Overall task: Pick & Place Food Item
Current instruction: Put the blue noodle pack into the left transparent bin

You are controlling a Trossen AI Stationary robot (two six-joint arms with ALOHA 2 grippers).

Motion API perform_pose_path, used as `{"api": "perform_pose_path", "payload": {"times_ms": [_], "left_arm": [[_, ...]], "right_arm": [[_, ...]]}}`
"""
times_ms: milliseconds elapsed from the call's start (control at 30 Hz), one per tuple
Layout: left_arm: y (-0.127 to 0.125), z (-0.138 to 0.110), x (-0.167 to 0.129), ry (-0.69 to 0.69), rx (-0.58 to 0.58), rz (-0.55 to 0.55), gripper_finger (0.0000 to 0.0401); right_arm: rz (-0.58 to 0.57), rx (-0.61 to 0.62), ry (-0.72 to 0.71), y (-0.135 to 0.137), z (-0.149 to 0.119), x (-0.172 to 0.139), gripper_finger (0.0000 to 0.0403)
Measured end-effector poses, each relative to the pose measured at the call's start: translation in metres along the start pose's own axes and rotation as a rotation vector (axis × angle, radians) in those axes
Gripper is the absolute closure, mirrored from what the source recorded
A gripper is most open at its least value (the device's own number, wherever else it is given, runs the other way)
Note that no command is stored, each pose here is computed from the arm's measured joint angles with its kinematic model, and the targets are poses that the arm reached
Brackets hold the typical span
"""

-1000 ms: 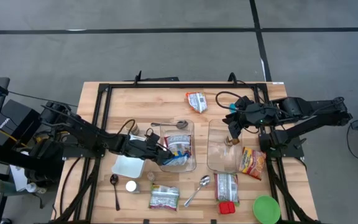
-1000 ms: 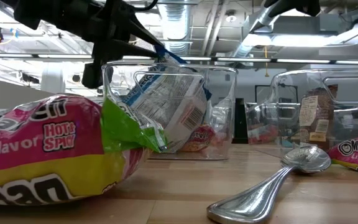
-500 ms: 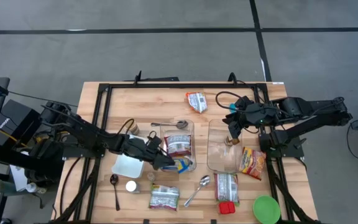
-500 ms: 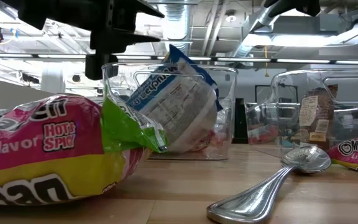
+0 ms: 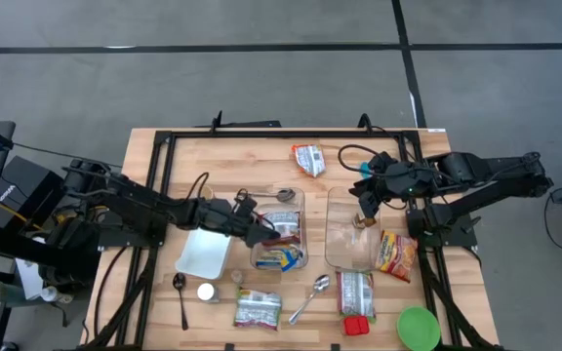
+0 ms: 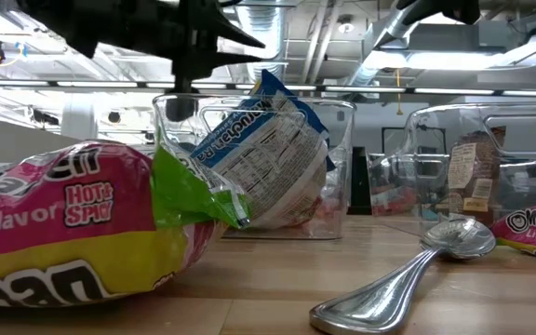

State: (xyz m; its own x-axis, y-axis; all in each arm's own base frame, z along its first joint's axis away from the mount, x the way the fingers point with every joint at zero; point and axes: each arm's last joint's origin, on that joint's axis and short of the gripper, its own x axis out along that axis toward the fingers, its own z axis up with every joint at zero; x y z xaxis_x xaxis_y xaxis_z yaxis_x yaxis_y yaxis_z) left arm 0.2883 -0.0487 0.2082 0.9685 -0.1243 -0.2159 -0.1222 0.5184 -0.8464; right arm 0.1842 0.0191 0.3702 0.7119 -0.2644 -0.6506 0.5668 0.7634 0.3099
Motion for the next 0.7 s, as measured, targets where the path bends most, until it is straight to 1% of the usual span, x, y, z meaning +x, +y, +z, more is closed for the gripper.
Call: {"api": "perform_pose_path", "payload": {"times_ms": [100, 200, 333, 433, 567, 700], "left_arm": [[-0.007, 0.007, 0.002, 0.006, 0.065, -0.034, 0.0393], [-0.019, 0.017, 0.006, -0.003, 0.149, -0.071, 0.0397], [-0.039, 0.03, 0.012, -0.015, 0.296, -0.067, 0.04], [-0.051, 0.041, 0.015, 0.02, 0.372, -0.007, 0.0401], [-0.061, 0.049, 0.014, 0.13, 0.441, 0.132, 0.0401], [-0.067, 0.052, 0.009, 0.233, 0.499, 0.231, 0.0401]], "right_arm": [[0.0, 0.0, 0.0, 0.0, 0.0, 0.0, 0.0284], [0.0, 0.0, 0.0, 0.0, 0.0, 0.0, 0.0284], [0.0, 0.0, 0.0, 0.0, 0.0, 0.0, 0.0284], [0.0, 0.0, 0.0, 0.0, 0.0, 0.0, 0.0284], [0.0, 0.0, 0.0, 0.0, 0.0, 0.0, 0.0284], [-0.004, -0.002, 0.003, 0.0, 0.0, 0.0, 0.0284]]}}
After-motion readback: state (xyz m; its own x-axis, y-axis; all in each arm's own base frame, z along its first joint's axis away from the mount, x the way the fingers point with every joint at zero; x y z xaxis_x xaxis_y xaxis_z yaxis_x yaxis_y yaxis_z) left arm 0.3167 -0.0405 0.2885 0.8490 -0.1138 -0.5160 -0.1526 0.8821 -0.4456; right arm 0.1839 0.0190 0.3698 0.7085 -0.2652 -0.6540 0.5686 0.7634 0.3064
